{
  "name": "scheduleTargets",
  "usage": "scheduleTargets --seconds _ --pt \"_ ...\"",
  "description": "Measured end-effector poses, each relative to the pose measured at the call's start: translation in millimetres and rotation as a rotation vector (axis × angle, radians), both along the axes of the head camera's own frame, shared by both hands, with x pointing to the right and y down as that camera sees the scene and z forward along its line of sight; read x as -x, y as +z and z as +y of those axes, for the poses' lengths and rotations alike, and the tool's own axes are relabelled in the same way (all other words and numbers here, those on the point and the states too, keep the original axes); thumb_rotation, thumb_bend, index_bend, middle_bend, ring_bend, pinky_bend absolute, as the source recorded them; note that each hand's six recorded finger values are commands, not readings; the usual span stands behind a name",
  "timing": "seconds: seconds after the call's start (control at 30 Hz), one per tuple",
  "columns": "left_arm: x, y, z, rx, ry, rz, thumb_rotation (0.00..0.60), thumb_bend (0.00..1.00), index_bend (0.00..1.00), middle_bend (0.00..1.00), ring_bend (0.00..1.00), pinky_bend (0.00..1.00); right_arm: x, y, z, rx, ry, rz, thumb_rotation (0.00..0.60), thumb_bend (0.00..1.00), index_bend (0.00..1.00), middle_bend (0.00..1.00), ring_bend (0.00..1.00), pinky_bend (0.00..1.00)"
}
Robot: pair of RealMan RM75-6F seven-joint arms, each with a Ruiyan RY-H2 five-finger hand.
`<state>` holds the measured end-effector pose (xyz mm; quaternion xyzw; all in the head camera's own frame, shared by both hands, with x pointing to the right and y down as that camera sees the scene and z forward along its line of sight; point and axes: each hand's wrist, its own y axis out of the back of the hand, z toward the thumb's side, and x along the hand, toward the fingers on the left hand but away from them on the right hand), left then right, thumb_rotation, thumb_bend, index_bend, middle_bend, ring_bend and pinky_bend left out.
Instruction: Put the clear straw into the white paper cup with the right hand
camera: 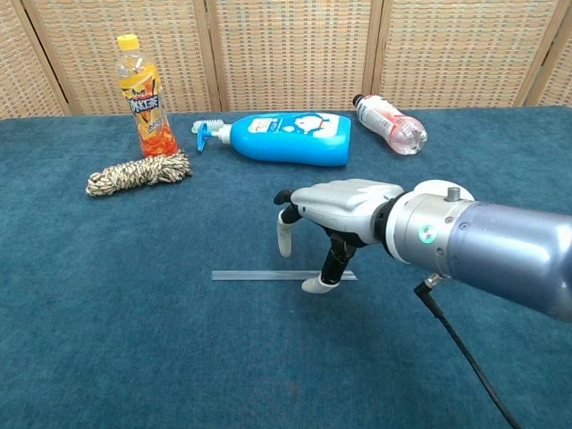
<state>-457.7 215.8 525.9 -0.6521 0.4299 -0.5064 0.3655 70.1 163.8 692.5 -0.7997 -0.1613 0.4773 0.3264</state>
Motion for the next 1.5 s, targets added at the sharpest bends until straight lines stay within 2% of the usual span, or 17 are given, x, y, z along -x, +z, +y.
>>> scheduleTargets --seconds 0.33,0.6,1.27,1.5 --pt "3.1 5.2 -6.2 0.019 -0.015 -0.002 0.6 0.12 0.0 0.0 0.0 0.0 10.3 19.5 -8.1 0.016 0.078 0.013 0.6 0.37 0.43 0.0 0.0 0.0" --pt "5.3 6.1 -9.1 0.019 -0.027 -0.008 0.6 0.12 0.0 0.0 0.0 0.0 17.8 28.6 -7.4 0.014 0.079 0.022 0.6 0.37 0.44 0.0 0.0 0.0" --pt "11.3 2.9 -11.0 0.015 -0.049 0.008 0.6 0.12 0.0 0.0 0.0 0.0 32.5 44.8 0.7 -0.01 0.034 0.027 0.6 0.39 0.54 0.0 0.0 0.0" --pt "12.2 2.2 -11.5 0.013 -0.052 0.01 0.6 0.12 0.0 0.0 0.0 0.0 32.1 48.3 4.0 -0.041 -0.008 0.052 0.6 0.44 0.62 0.0 0.0 0.0"
